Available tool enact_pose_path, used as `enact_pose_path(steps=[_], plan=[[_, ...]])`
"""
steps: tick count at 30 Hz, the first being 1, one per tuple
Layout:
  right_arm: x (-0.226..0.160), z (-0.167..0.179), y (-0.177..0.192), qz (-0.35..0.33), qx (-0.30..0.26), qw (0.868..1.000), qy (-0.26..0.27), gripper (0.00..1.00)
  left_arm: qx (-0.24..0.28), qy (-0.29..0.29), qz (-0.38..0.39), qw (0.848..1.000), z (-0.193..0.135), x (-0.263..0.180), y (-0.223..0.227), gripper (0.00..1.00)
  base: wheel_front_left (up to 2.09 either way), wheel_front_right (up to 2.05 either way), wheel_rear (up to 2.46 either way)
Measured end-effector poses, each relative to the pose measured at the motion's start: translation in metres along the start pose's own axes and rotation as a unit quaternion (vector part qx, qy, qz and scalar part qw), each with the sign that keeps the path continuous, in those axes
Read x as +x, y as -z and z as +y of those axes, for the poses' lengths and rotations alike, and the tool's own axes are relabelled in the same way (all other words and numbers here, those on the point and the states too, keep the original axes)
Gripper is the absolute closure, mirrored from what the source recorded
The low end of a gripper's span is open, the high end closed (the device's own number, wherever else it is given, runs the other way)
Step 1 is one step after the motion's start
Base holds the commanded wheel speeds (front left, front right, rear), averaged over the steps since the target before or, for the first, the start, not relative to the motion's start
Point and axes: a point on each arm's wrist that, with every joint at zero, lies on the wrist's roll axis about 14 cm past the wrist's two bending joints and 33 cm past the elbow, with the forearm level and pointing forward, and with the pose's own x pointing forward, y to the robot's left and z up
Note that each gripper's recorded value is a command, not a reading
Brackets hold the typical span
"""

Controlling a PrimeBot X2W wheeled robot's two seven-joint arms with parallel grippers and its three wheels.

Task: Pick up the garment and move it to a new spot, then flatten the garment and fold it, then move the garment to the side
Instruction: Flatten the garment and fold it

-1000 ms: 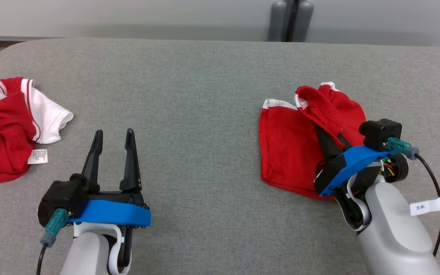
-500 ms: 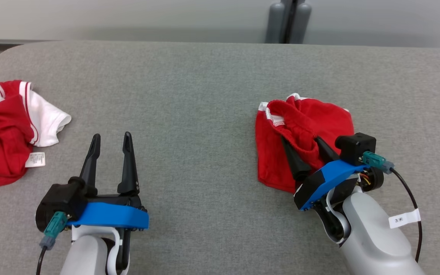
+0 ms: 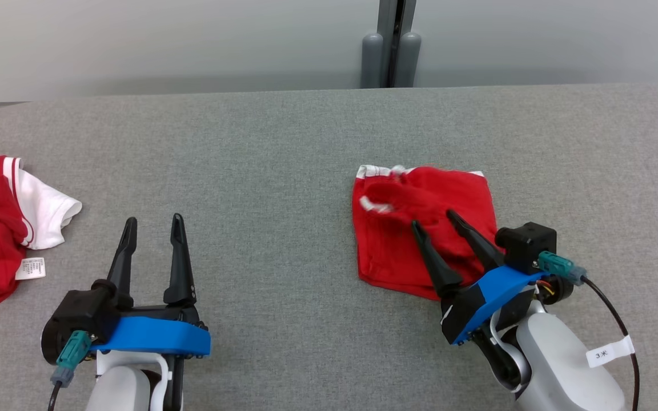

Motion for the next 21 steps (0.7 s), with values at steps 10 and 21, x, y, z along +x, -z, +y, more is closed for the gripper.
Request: enact_pose_path(steps=[10,21], plan=[[0.002,0.009,-0.012,-0.027,0.002,1.0,-0.01,0.0,0.0,-0.003,-0.003,1.0,0.003,-0.004,-0.003,0.0,0.0,0.0,0.0],[-0.036,-0.048,-0.069,-0.142,-0.019,0.987,0.076,0.0,0.007,0.0,-0.011,1.0,0.0,-0.009,-0.008,0.0,0.0,0.0,0.0]])
